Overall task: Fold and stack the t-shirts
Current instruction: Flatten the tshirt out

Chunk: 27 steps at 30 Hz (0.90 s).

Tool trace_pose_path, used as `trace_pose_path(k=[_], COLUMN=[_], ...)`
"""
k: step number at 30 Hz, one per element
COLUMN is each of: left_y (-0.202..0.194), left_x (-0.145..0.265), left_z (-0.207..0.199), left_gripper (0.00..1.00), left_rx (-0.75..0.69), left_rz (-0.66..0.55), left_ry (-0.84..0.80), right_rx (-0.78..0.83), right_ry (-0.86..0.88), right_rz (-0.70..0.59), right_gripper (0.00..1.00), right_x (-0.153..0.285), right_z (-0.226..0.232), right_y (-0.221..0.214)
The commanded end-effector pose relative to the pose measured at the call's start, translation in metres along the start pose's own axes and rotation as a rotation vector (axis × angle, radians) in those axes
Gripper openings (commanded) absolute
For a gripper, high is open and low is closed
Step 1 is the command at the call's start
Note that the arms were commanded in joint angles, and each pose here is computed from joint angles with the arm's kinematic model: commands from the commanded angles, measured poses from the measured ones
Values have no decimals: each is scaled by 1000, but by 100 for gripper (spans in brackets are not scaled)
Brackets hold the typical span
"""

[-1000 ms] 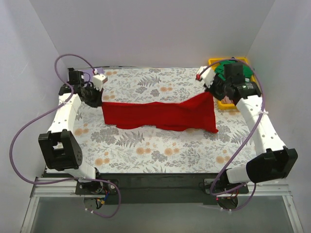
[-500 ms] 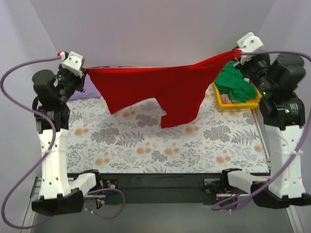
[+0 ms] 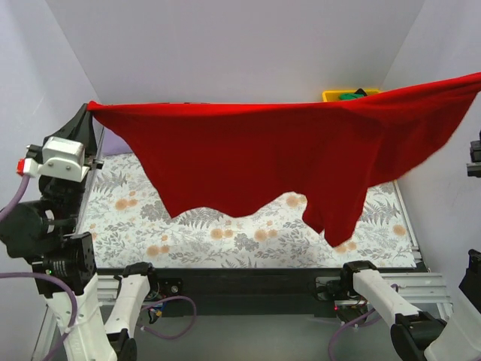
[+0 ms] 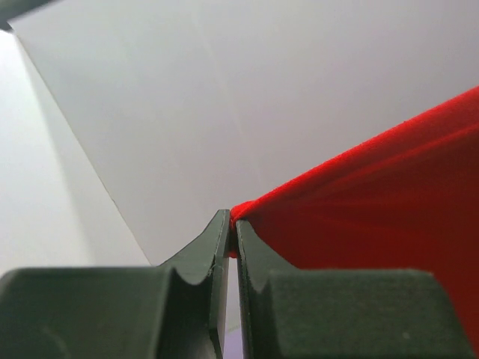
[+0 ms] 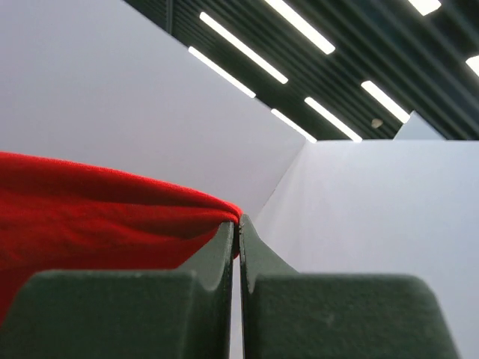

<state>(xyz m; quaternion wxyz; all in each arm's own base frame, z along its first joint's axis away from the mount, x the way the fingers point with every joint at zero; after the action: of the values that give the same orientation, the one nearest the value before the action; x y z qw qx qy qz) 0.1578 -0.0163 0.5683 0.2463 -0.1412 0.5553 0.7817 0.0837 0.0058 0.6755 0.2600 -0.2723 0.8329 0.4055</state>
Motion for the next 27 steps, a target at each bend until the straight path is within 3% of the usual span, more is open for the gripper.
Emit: trace_pose_path(k=[1,5,11,15,20,27], left_y=[18,3,-81,-153,-271,-423], left_x=[1,-1,-5,-3,15,40], left_z=[18,17,3,-11,-52,-92], left_gripper=[0,0,0,0,0,0], left_rx=[-34,-80,-107,-114,-35,38], left_rz=[-25,33,237,380,600,882], left_ry=[104,83,12,-46,-201,-320], right_rx=[76,98,102,75,21,16], right_ry=[-88,-5,212,434,656,839], right_rz=[-50,-21,73,186,324,496], right_gripper=[1,1,1,1,1,1], right_x=[-5,-21,-36,-29,0,34], right_z=[-22,0,73,155,247,353], right_y=[16,-7,-82,-168,-264,-380])
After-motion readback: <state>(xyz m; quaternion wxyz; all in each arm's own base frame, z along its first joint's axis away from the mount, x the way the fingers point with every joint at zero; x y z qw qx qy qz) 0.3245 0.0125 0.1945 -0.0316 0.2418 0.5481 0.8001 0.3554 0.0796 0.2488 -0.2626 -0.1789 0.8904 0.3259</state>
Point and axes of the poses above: each gripper's point midway between its finger pads, its own x axis back along the fingers, its own z axis along the line the jaws close on, y = z × x, the point moved 4 cm from there along x, back along the fingers, and after that the axes turned 2 degrees about x, right-handed, at the moved point
